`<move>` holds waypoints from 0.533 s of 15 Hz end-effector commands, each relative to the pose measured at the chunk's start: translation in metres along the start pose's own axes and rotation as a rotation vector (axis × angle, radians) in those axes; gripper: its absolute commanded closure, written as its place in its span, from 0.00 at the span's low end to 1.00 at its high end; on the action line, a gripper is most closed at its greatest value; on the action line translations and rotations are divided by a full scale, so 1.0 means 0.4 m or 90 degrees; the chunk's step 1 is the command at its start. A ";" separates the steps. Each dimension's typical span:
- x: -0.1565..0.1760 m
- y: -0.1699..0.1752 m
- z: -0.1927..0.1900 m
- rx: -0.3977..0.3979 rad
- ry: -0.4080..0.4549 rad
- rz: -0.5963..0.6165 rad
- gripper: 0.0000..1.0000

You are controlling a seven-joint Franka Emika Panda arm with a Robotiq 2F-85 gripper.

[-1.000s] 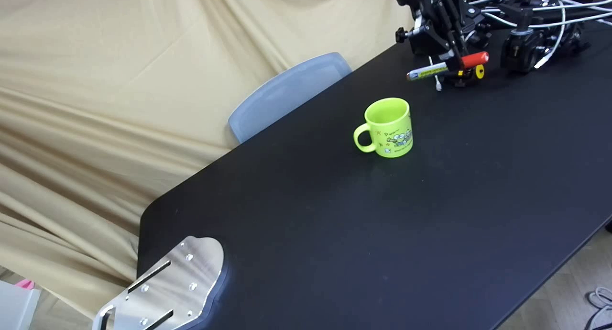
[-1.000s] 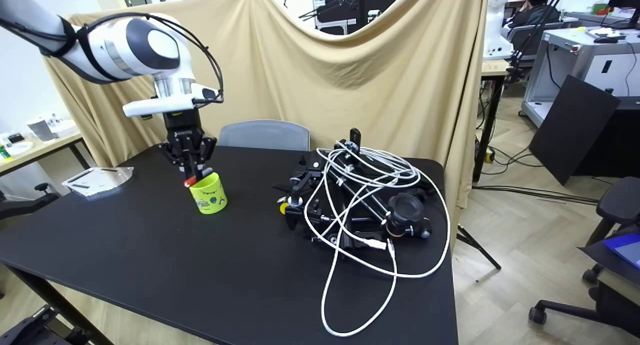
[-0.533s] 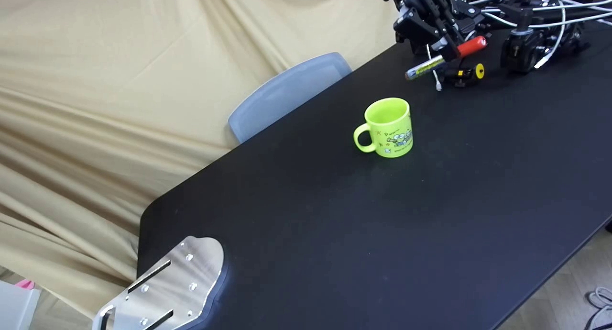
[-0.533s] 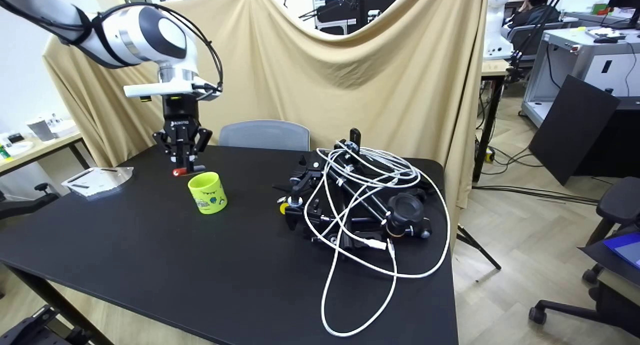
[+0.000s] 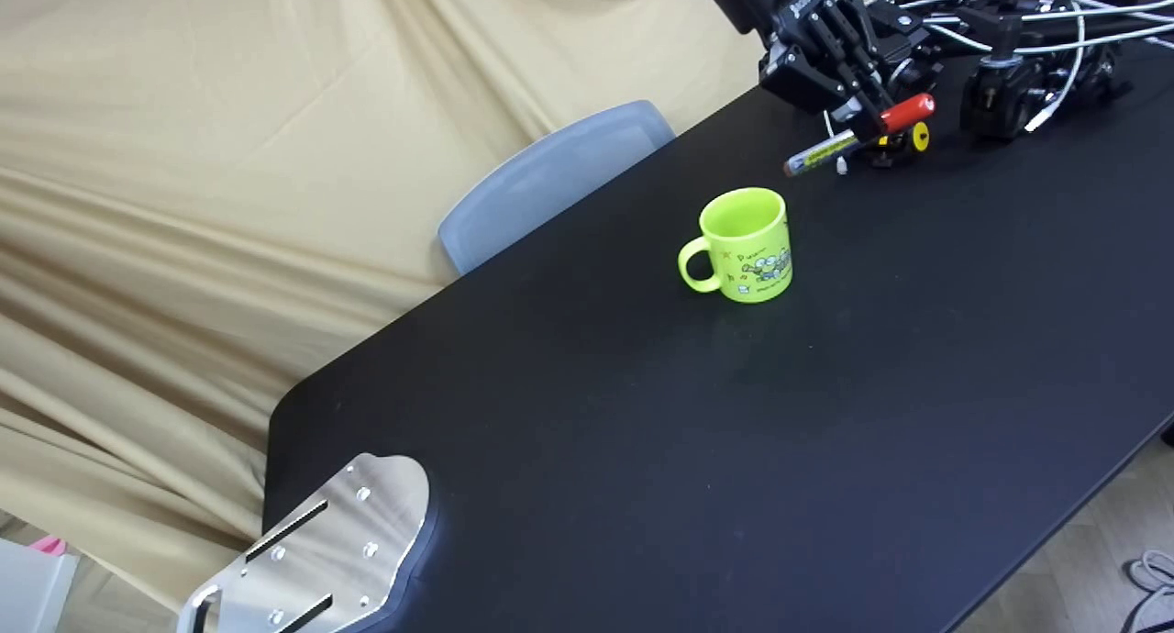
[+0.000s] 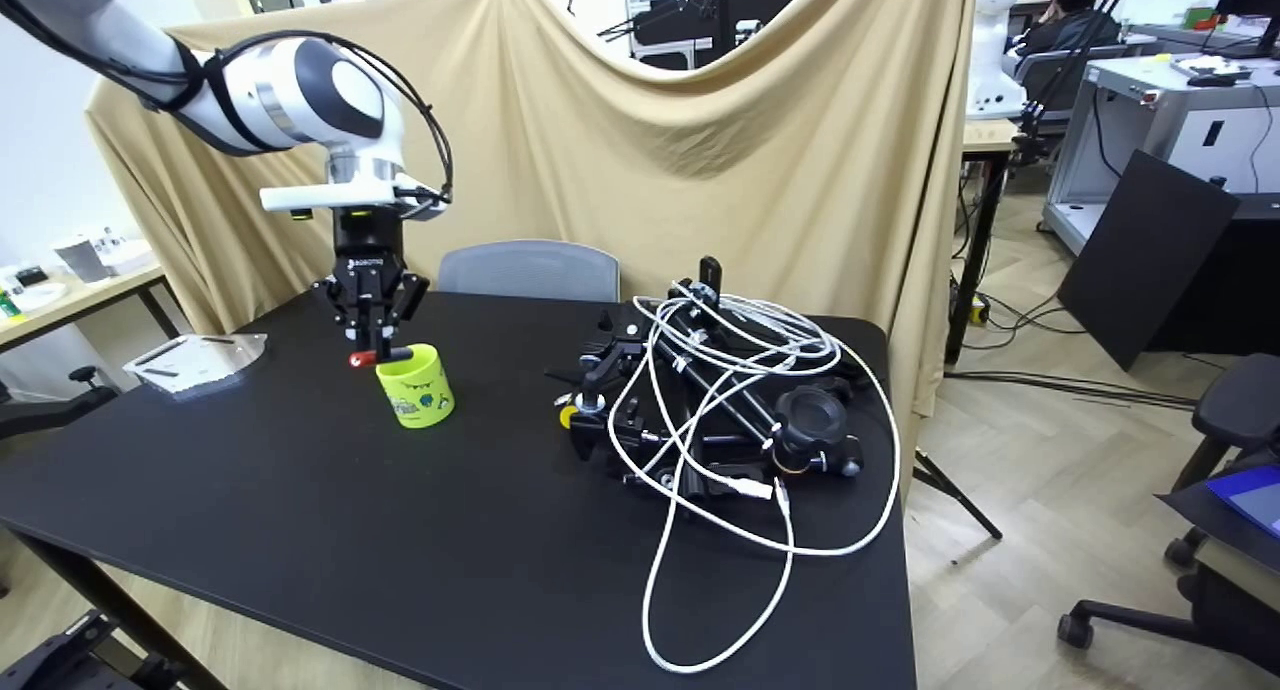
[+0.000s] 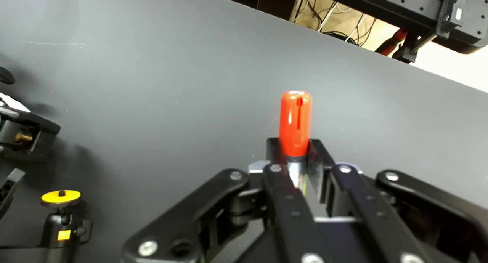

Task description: Put the marker in the mug

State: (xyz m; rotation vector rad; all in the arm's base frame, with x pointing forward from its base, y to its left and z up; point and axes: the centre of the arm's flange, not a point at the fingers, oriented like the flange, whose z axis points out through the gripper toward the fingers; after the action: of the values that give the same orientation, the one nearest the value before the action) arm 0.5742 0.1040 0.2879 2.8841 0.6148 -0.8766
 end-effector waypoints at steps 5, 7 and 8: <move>0.103 -0.062 -0.010 -0.036 -0.055 -0.049 0.95; 0.122 -0.076 -0.015 -0.046 -0.066 -0.055 0.95; 0.130 -0.081 -0.017 -0.049 -0.072 -0.059 0.95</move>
State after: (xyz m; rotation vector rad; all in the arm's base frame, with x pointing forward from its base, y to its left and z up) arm 0.5835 0.1435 0.2632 2.7797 0.7331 -0.9657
